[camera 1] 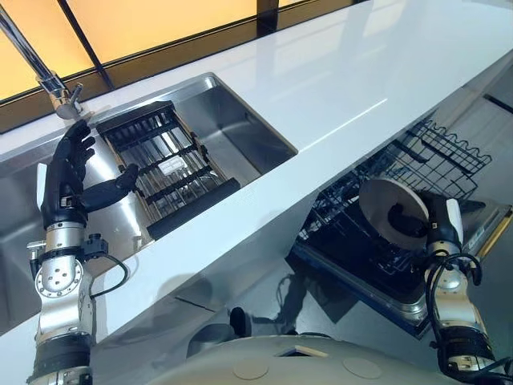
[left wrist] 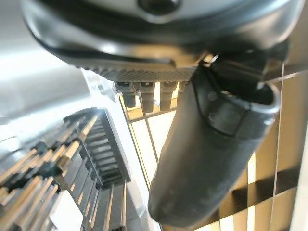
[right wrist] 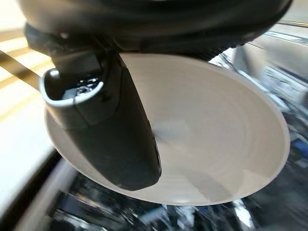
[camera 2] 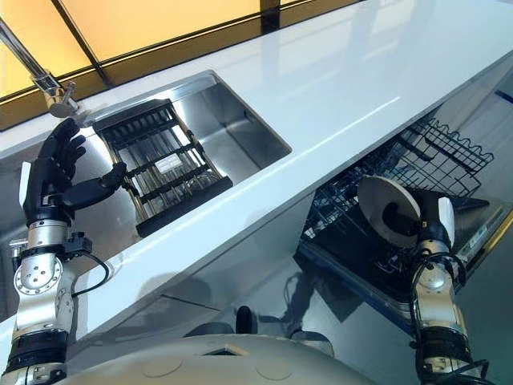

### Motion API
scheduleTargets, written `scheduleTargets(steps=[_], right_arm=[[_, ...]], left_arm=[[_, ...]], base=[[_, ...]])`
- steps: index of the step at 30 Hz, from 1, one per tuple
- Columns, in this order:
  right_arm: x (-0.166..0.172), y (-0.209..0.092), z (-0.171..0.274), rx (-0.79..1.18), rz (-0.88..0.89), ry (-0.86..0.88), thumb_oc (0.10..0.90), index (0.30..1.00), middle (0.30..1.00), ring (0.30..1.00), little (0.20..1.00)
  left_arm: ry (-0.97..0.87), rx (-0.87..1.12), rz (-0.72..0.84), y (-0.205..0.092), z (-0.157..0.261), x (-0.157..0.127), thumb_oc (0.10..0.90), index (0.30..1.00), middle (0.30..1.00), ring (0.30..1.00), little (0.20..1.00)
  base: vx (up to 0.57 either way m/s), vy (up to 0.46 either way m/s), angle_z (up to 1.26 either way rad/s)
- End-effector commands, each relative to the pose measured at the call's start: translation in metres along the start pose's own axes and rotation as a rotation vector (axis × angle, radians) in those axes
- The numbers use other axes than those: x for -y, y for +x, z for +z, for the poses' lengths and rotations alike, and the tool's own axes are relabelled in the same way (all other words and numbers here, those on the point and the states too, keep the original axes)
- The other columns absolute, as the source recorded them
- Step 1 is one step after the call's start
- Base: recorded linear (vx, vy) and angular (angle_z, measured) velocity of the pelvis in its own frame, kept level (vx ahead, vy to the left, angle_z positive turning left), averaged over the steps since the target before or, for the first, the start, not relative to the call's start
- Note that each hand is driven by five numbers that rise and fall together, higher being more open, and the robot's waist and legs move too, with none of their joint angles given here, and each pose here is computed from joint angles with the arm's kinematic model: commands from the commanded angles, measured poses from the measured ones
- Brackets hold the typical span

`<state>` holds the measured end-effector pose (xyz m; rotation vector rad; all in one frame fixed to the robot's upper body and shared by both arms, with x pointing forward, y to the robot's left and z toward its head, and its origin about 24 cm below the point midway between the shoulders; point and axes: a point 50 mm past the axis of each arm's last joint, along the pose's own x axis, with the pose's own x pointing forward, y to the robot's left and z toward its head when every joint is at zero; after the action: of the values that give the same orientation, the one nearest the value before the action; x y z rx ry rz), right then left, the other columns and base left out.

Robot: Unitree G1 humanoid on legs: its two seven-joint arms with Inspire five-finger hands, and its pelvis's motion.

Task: Pick up plates and place into dishwasher.

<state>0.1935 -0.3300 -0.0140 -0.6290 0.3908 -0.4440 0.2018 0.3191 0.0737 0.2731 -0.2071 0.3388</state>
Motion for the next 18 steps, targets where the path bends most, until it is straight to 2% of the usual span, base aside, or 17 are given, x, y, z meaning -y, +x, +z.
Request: scheduleTargets(steps=[1,8,14,15,16,17,18], right_arm=[[0.037,0.029,0.044,0.154,-0.194,-0.032,0.1,0.3,0.3,0.3,0.2],[0.017,0.032,0.017,-0.031,-0.203,-0.077,0.1,0.3,0.3,0.3,0.2],[0.019,0.036,0.004,-0.129,-0.208,-0.15,0.1,0.3,0.3,0.3,0.2],[0.02,0.037,0.003,-0.139,-0.206,-0.16,0.224,0.406,0.406,0.406,0.324],[0.022,0.038,0.002,-0.142,-0.205,-0.179,0.734,0.844,0.844,0.844,0.834],[0.024,0.039,0.002,-0.145,-0.205,-0.19,0.8,0.9,0.9,0.9,0.9],[0.026,0.041,0.003,-0.148,-0.202,-0.209,0.8,0.9,0.9,0.9,0.9]], left_arm=[[-0.006,0.219,0.021,0.02,0.033,-0.001,0.8,0.9,0.9,0.9,0.9],[-0.023,0.186,-0.006,0.016,0.027,0.009,0.8,0.9,0.9,0.9,0.9],[-0.046,0.165,-0.039,0.016,0.027,0.018,0.8,0.9,0.9,0.9,0.9],[-0.049,0.162,-0.047,0.016,0.027,0.019,0.8,0.9,0.9,0.9,0.9],[-0.051,0.158,-0.056,0.016,0.028,0.021,0.8,0.9,0.9,0.9,0.9],[-0.053,0.156,-0.064,0.016,0.028,0.023,0.8,0.9,0.9,0.9,0.9],[-0.051,0.154,-0.081,0.017,0.029,0.025,0.8,0.9,0.9,0.9,0.9]], base=[[0.07,0.026,0.11],[0.08,0.052,0.09],[0.07,0.046,0.13],[0.07,0.042,0.1],[0.06,0.04,0.12],[0.07,0.04,0.13],[0.05,0.029,0.1]])
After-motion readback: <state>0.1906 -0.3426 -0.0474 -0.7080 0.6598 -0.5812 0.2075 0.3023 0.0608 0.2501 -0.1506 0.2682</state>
